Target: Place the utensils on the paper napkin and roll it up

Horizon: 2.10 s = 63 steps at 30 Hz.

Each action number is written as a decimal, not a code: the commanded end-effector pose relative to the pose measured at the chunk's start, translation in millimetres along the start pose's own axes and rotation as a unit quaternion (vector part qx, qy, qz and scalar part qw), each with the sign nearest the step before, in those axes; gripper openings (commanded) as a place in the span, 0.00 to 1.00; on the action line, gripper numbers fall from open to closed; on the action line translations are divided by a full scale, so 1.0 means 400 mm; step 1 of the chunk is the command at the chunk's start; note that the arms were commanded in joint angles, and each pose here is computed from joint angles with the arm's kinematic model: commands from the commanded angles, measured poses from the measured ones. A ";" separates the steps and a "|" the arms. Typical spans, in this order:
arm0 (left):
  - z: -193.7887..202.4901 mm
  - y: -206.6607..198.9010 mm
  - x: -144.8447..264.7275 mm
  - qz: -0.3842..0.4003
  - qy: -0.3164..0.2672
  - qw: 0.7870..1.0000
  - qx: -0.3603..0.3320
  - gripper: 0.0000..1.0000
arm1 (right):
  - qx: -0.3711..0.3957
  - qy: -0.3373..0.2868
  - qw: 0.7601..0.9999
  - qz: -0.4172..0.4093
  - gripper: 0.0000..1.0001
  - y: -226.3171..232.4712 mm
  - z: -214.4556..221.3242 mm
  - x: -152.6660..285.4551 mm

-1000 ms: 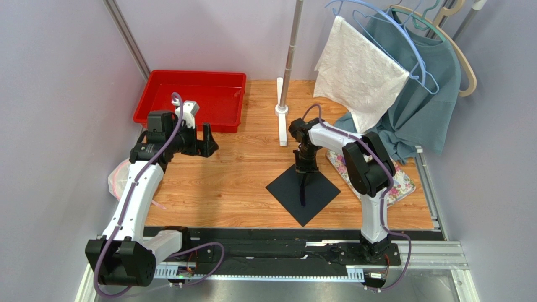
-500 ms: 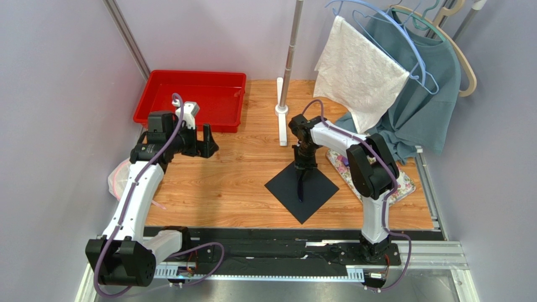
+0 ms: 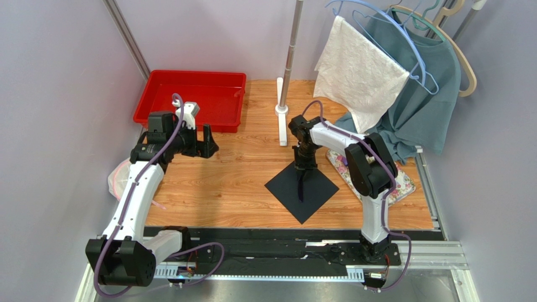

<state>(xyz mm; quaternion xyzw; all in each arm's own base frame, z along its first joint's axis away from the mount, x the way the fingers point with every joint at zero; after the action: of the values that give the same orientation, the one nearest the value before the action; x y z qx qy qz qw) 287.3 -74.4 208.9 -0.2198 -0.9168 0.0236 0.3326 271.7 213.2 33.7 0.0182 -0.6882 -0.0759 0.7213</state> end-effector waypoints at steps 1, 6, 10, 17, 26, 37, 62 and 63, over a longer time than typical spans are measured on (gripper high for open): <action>-0.010 -0.001 0.009 0.000 -0.011 1.000 -0.002 0.99 | -0.013 -0.001 1.000 0.000 0.10 0.001 -0.025 -0.018; -0.005 0.001 0.006 -0.001 -0.008 1.000 -0.002 0.99 | -0.017 0.006 1.000 -0.003 0.25 0.005 -0.024 -0.022; -0.007 0.000 0.007 0.000 -0.009 1.000 -0.003 0.99 | -0.014 0.001 1.000 -0.011 0.32 0.012 -0.025 -0.003; -0.019 -0.002 0.017 -0.002 -0.015 1.000 -0.006 0.99 | 0.005 -0.046 0.998 -0.032 0.45 0.025 -0.047 0.107; -0.043 -0.011 0.047 -0.005 -0.040 0.999 -0.025 0.99 | 0.101 -0.134 0.984 -0.057 0.43 -0.038 -0.066 0.305; -0.060 -0.032 0.077 0.002 -0.066 0.997 -0.034 0.99 | 0.116 -0.146 0.982 0.021 0.24 -0.385 -0.046 0.290; -0.080 -0.073 0.094 0.044 -0.097 0.993 -0.048 0.99 | 0.126 -0.136 0.973 0.134 0.26 -0.501 -0.085 0.064; -0.076 -0.072 0.091 0.042 -0.098 0.993 -0.046 0.99 | 0.127 -0.132 0.974 0.133 0.25 -0.502 -0.080 0.057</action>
<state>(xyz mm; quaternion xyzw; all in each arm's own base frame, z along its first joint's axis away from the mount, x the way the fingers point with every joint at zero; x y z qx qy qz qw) 269.9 -83.1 244.7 -0.2529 -0.9295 0.0155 0.2681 278.5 10.2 37.4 0.0040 -0.7674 0.0948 0.6342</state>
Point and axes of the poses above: each gripper's point midway between its finger pads, its own x axis back along the fingers, its own y axis along the line the jaws close on, z = x × y, the point moved 1 cm from there along x, back along the fingers, and after that the axes turned 5 degrees about -x, right-handed, at the moved point
